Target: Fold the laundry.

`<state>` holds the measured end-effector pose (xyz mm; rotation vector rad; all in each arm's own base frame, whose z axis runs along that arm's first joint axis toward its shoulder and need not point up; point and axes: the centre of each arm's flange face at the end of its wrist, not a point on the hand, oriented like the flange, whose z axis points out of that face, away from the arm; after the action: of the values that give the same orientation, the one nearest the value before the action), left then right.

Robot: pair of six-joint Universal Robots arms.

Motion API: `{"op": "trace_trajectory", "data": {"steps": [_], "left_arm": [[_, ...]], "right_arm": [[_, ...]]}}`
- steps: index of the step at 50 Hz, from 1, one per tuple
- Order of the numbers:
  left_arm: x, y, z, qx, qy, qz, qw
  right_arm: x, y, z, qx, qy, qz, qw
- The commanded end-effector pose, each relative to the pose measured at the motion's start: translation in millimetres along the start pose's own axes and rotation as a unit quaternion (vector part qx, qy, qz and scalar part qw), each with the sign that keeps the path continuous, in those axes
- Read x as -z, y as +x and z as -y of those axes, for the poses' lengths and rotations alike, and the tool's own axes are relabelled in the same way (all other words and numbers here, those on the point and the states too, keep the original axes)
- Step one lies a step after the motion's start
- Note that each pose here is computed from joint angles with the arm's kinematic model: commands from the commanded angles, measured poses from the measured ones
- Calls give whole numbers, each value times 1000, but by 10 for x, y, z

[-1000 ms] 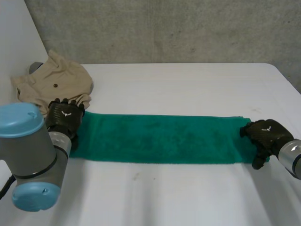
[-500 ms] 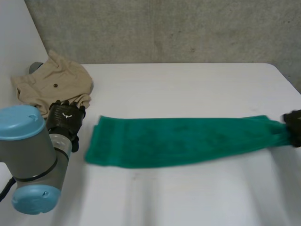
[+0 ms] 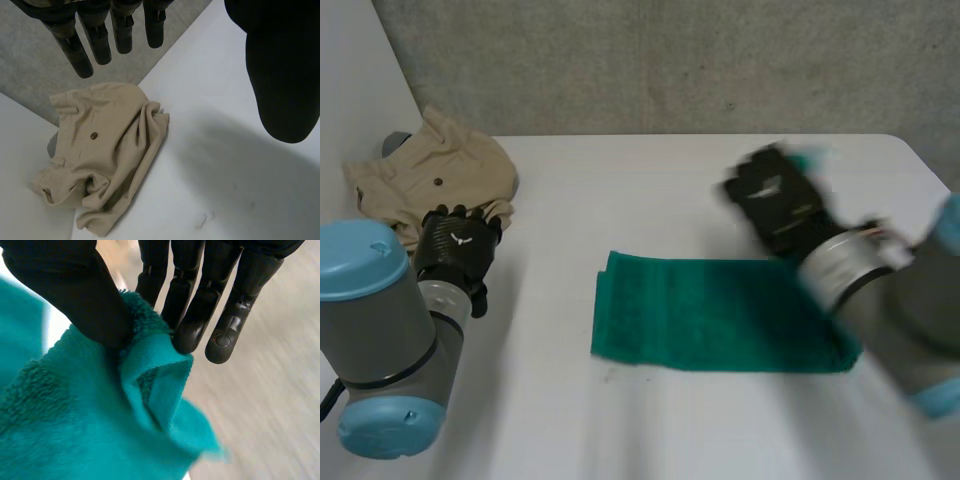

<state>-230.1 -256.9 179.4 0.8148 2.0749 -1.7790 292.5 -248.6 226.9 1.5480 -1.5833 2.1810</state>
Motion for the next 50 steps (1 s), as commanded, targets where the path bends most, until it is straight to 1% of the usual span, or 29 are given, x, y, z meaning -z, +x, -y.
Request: {"op": "trace_trajectory", "data": {"steps": [1,2,4,6,7,10,11,13,14,15,16,19,21,22,24,28,31,32,33,35,36,37,39,40,43,44,47,48,50], "left_arm": [[41,48,31,-2,6,-8,1000],[42,51,37,-2,7,-8,1000],[40,60,36,-2,7,-10,1000],[36,66,38,-2,8,-10,1000],[34,74,37,-3,7,-11,1000],[32,83,36,-3,8,-13,1000],[30,86,32,-3,7,-14,1000],[31,88,38,-3,8,-14,1000],[32,90,44,-4,9,-14,1000],[32,90,44,-4,9,-14,1000],[35,94,46,-4,10,-15,1000],[54,120,64,-5,13,-19,1000],[65,138,68,-6,14,-21,1000],[78,154,75,-6,16,-24,1000],[86,168,77,-8,17,-26,999],[97,184,73,-8,16,-28,999],[103,184,76,-8,16,-28,999],[105,178,84,-8,17,-28,999],[111,166,100,-7,19,-26,999],[117,164,110,-7,21,-26,999],[115,161,113,-7,21,-25,999],[117,154,124,-7,23,-24,999],[121,149,137,-6,25,-23,999],[126,140,147,-6,25,-22,999],[145,128,173,-3,30,-20,999],[156,122,186,-2,32,-19,999],[169,116,194,-1,33,-19,999],[171,108,206,-1,35,-18,999],[173,97,221,0,37,-15,999]], "right_arm": [[132,-1060,264,-16,56,158,986],[113,-1061,242,-18,50,156,986],[63,-998,170,-21,20,129,991],[44,-911,125,-28,-9,99,995],[33,-816,64,-43,-40,70,996],[67,-665,-113,-72,-97,40,992],[122,-531,-237,-92,-129,30,987],[224,-421,-350,-115,-158,31,980],[336,-395,-436,-134,-178,47,974],[394,-393,-477,-144,-188,56,970],[501,-418,-565,-166,-206,80,961],[663,-481,-747,-198,-235,110,945],[704,-465,-836,-206,-246,107,941],[719,-422,-930,-210,-255,93,939],[709,-371,-1008,-210,-257,75,940],[650,-232,-1136,-198,-254,27,946],[602,-129,-1157,-169,-253,-12,952],[583,-91,-1139,-160,-250,-24,955],[529,21,-1055,-138,-234,-48,961],[457,122,-875,-120,-206,-68,969],[382,155,-629,-107,-170,-70,977],[351,129,-515,-104,-154,-63,980],[291,9,-313,-101,-130,-37,986],[228,-159,-155,-100,-115,-2,988],[171,-442,20,-96,-101,50,989],[177,-672,166,-91,-88,90,988],[261,-1006,382,-85,-64,148,983],[343,-1194,498,-81,-49,178,979],[415,-1335,556,-79,-40,200,976]]}}
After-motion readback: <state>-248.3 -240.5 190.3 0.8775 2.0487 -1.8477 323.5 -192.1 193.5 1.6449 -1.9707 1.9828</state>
